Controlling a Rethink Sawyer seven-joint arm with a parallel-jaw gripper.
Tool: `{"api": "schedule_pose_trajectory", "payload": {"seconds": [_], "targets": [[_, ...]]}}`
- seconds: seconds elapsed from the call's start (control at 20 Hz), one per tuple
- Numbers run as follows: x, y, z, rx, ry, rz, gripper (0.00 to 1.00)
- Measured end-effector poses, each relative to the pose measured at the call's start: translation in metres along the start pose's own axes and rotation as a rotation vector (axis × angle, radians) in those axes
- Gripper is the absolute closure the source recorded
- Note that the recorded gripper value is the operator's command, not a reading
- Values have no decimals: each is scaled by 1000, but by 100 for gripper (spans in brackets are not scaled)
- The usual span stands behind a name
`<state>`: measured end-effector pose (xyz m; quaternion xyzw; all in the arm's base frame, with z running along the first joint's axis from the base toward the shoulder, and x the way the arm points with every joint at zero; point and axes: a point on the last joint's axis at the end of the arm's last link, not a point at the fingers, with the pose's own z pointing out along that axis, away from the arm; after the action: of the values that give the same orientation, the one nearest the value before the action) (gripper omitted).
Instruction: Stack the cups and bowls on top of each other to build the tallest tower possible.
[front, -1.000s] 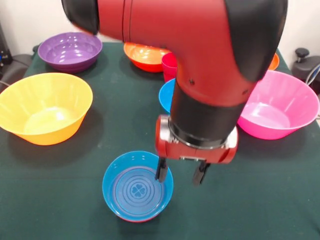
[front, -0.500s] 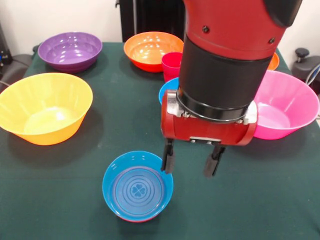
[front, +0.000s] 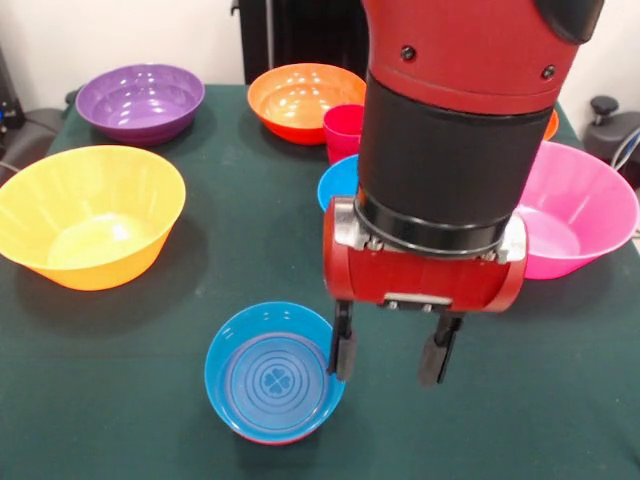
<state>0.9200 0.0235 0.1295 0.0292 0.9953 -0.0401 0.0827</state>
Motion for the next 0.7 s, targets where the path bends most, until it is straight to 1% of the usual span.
{"api": "schedule_pose_trajectory", "payload": {"seconds": [0.1,0.25,0.35,0.4,0.5,0.55,0.65,0.7], "targets": [[-3,-4,6,-6,-22,9,0],[-6,-11,16,-13,-41,25,0],[-7,-14,24,-15,-47,33,0],[-7,-18,32,-16,-50,41,0],[-7,-21,38,-17,-51,47,0],[-6,-25,49,-18,-52,54,0],[-6,-28,56,-18,-54,55,0],[-6,-32,64,-20,-57,56,0]]}}
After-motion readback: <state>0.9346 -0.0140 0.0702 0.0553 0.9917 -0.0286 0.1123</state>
